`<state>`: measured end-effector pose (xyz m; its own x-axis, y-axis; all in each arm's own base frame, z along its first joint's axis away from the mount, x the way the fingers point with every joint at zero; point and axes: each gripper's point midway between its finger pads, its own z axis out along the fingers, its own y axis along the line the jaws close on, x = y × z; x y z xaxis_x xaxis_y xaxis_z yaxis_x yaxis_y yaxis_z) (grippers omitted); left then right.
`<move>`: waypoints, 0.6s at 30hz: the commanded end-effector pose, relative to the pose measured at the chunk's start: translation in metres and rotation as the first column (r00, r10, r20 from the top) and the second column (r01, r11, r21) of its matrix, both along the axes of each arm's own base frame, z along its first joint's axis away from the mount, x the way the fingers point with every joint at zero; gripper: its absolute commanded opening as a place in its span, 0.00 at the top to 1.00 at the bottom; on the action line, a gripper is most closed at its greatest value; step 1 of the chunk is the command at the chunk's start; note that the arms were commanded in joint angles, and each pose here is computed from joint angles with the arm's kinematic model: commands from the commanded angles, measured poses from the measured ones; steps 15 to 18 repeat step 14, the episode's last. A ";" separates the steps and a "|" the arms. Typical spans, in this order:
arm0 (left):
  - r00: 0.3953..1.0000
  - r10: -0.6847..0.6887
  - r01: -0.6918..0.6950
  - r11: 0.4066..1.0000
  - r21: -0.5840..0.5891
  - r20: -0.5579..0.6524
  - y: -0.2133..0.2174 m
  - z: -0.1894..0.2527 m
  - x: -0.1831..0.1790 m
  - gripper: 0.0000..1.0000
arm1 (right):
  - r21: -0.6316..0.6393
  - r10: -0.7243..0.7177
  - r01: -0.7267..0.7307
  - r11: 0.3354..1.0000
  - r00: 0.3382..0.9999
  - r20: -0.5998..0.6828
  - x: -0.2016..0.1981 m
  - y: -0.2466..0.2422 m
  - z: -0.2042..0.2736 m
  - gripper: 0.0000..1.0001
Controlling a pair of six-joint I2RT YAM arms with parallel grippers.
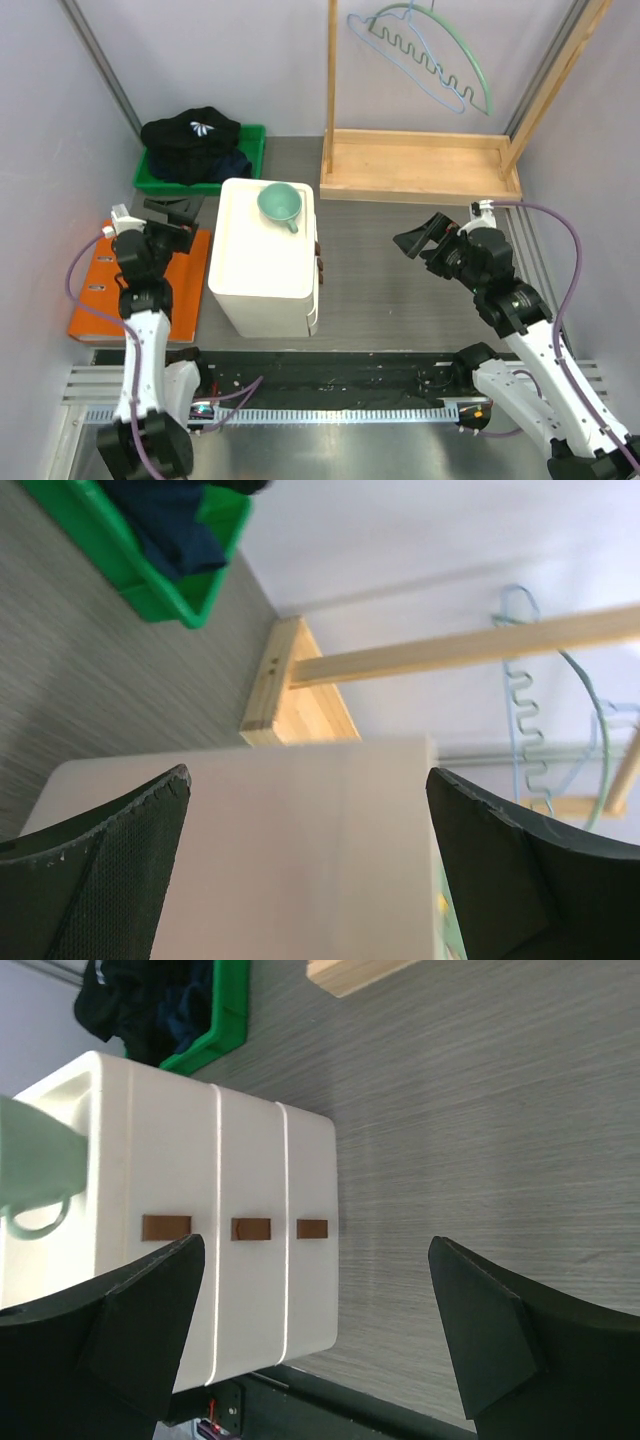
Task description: Remove the t-shirt from the hanger
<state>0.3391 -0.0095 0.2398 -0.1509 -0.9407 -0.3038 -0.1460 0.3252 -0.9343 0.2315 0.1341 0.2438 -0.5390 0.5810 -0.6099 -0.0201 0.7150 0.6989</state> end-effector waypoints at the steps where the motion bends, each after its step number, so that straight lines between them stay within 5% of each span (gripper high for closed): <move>1: 0.998 -0.045 0.041 0.995 0.096 0.041 -0.015 0.001 -0.045 0.00 | 0.030 -0.064 0.065 0.997 0.998 -0.025 0.018 0.001 -0.012 0.00; 9: 0.983 -0.159 0.163 0.986 -0.037 0.088 -0.048 -0.043 -0.080 0.00 | 0.041 -0.021 0.025 0.999 0.996 -0.091 0.016 0.011 -0.079 0.00; 18: 0.958 -0.189 0.214 0.972 -0.098 0.215 -0.056 -0.030 -0.081 0.00 | 0.114 -0.008 0.018 0.993 0.997 -0.081 0.008 0.015 -0.110 0.00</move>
